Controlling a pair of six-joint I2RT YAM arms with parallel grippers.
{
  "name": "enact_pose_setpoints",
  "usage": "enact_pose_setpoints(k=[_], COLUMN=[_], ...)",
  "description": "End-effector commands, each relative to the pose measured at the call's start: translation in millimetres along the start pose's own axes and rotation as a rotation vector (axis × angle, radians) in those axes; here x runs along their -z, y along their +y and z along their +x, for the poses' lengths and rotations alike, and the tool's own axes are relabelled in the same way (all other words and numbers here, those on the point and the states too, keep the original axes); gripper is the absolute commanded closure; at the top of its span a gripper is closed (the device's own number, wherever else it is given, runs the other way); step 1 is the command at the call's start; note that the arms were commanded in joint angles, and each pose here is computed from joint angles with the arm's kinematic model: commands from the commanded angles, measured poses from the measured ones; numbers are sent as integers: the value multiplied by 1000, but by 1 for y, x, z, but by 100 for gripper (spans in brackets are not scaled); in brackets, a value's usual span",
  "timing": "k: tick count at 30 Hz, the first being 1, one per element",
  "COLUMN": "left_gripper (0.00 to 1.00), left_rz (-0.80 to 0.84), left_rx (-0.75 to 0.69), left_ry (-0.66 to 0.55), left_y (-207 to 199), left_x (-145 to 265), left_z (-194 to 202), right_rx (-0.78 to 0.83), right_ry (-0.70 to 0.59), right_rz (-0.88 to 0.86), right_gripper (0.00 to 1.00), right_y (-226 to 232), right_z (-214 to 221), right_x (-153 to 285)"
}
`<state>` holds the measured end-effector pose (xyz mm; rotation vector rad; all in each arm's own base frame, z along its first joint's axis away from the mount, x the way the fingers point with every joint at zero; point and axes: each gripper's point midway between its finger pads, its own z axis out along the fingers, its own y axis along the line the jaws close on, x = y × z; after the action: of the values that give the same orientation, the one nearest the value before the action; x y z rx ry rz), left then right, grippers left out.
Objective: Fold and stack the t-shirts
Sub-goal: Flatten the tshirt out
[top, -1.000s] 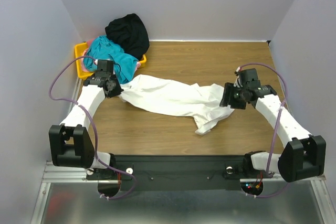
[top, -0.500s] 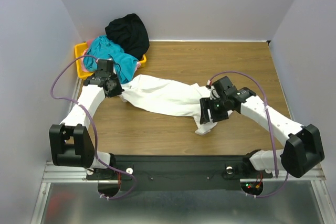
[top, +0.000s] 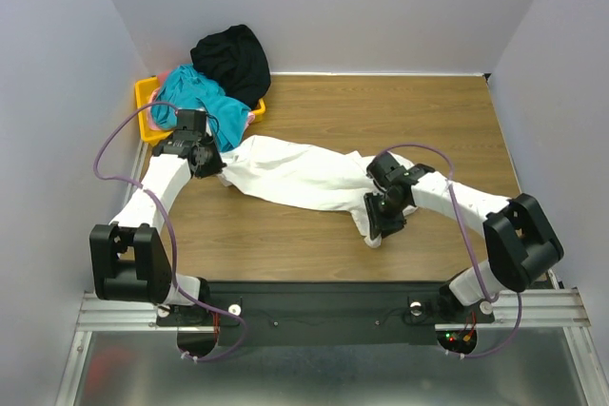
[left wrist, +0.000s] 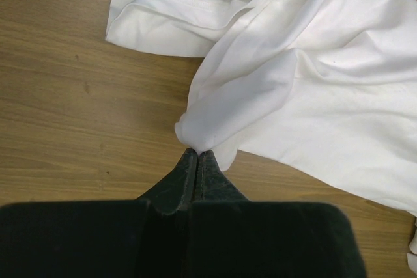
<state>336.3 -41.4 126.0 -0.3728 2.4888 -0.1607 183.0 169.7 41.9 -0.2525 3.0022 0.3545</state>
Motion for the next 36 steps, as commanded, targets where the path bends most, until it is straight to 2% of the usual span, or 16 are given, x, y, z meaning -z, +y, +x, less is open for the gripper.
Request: enact_pose_setpoints(k=[1, 3, 4, 8, 11, 12, 14, 15, 19, 22, 25, 26, 29, 32, 36], left_gripper=[100, 100, 100, 100, 100, 100, 100, 100, 100, 100, 100, 100, 100, 100, 100], left_rz=[11, 8, 10, 18, 19, 20, 27, 28, 4, -6, 13, 16, 34, 43, 39], left_rx=[-4, -6, -5, -9, -16, -18, -25, -29, -33, -29, -36, -37, -36, -37, -44], left_ry=[-40, -40, -47, -70, -86, -89, -81, -79, -71, -76, -76, -72, -58, -45, -34], left_y=[0, 1, 0, -2, -3, -4, -5, -5, 2, 5, 1, 1, -2, -3, -2], left_x=[10, 12, 13, 25, 31, 32, 27, 26, 17, 17, 14, 13, 8, 5, 2], left_z=[-4, -5, -8, -20, -30, -32, -33, -34, -38, -43, -44, -44, -41, -37, -35], right_rx=[-5, -7, -15, -60, -150, -243, -312, -387, -526, -515, -488, -478, -439, -424, -438], right_ry=[-94, -133, -182, -296, -355, -373, -371, -386, -398, -431, -472, -478, -477, -441, -391], right_rz=[28, 38, 52, 42, 87, 88, 72, 95, 194, 175, 172, 169, 115, 63, 107], right_gripper=[84, 98, 100, 100, 98, 97, 89, 87, 79, 71, 42, 38, 32, 32, 32], right_y=[2, 3, 4, 2, -36, -67, -99, -130, -172, -172, -170, -169, -156, -142, -150], right_z=[-28, -39, -51, -82, -102, -110, -114, -116, -127, -140, -144, -143, -134, -116, -96], right_x=[-6, 1, 11, 53, 81, 89, 93, 99, 99, 108, 122, 124, 121, 108, 90])
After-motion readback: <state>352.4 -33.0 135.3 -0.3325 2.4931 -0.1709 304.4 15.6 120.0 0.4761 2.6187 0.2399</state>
